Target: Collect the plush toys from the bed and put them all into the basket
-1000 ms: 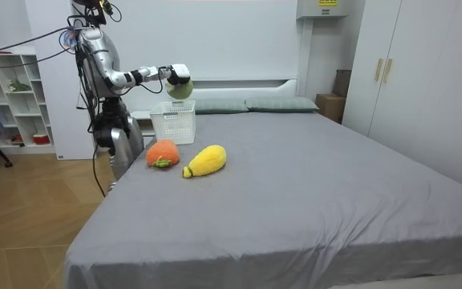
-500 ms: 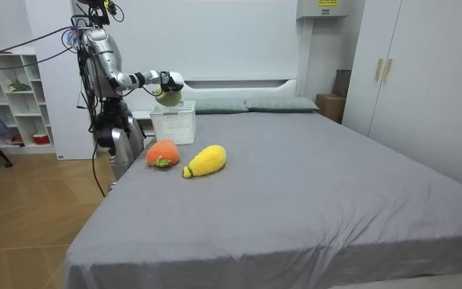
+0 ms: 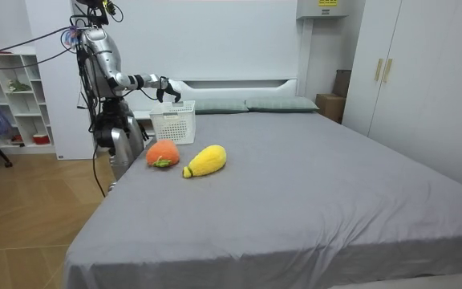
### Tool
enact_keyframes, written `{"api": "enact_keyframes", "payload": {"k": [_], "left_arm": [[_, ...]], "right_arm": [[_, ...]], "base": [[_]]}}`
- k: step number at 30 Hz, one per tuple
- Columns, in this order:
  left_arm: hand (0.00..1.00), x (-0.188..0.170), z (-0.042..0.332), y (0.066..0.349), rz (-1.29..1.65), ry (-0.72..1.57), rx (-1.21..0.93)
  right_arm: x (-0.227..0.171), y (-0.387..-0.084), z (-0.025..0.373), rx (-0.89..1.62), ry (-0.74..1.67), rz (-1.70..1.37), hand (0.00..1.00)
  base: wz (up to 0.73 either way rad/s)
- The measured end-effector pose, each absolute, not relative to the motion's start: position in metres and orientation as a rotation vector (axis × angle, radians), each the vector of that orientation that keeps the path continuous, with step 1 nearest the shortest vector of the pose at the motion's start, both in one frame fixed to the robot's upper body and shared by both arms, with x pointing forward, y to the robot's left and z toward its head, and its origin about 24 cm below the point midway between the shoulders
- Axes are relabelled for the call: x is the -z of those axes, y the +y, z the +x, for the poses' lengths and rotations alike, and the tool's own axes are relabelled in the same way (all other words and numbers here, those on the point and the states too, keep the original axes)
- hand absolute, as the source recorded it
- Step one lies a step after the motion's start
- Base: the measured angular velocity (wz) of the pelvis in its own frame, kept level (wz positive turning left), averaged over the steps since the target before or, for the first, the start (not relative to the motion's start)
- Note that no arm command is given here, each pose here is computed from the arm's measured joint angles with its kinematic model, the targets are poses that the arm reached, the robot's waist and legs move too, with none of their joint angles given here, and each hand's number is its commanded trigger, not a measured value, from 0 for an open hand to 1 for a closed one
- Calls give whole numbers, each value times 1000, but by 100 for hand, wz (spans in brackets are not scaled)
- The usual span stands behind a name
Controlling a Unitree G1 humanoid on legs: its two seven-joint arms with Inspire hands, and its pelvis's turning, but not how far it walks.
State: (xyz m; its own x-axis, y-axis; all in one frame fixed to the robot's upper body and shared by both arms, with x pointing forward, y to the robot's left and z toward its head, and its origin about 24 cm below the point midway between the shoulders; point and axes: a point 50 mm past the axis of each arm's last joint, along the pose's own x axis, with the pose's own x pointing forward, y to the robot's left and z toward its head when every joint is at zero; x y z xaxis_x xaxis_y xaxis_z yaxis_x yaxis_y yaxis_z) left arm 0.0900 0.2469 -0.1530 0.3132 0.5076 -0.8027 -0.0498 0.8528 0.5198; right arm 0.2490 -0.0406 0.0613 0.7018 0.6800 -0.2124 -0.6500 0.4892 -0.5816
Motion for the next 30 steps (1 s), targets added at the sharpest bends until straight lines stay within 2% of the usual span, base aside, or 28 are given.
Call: {"api": "enact_keyframes", "payload": {"k": [22,30], "left_arm": [[0,154,86,247,434,1217,-382],[0,154,77,251,400,1234,-453]], "right_arm": [[-58,-45,248,-792,-34,-689,0],[-73,-67,263,-611,-79,-636,0]], "base": [[0],[0]]}}
